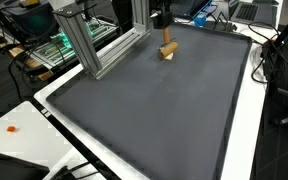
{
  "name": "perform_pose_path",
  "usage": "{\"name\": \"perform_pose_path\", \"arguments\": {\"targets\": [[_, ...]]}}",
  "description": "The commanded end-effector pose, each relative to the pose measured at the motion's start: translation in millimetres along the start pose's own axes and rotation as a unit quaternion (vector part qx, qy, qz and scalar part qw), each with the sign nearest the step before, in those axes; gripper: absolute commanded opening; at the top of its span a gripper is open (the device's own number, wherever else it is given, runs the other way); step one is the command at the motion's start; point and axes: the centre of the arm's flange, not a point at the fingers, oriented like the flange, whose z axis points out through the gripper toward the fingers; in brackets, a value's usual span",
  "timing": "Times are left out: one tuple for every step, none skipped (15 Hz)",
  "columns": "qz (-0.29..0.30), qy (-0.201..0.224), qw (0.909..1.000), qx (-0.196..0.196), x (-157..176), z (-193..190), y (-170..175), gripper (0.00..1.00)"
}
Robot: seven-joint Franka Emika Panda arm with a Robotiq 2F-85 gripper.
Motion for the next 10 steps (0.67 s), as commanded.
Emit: {"name": "perform_pose_path", "arguments": {"targets": [[0.026,-0.003,0.9996,-0.015,-8,23,1,0.22],[0.031,-0.006,0.9994,-0.015,-8,22,0,0.22],[0.035,-0.011,0.9992,-0.013,-8,21,0,0.22],[0.036,-0.019,0.9991,-0.014,-9,19,0,0.22],[0.033,-0.027,0.999,-0.013,-10,17,0,0.22],[0.029,-0.038,0.9988,-0.01,-10,13,0,0.22],[0.026,-0.047,0.9986,-0.007,-10,11,0,0.22],[0.022,-0.052,0.9984,-0.004,-10,9,1,0.22],[0.019,-0.059,0.9981,-0.003,-10,7,1,0.22],[0.014,-0.065,0.9978,-0.001,-10,6,2,0.22]]}}
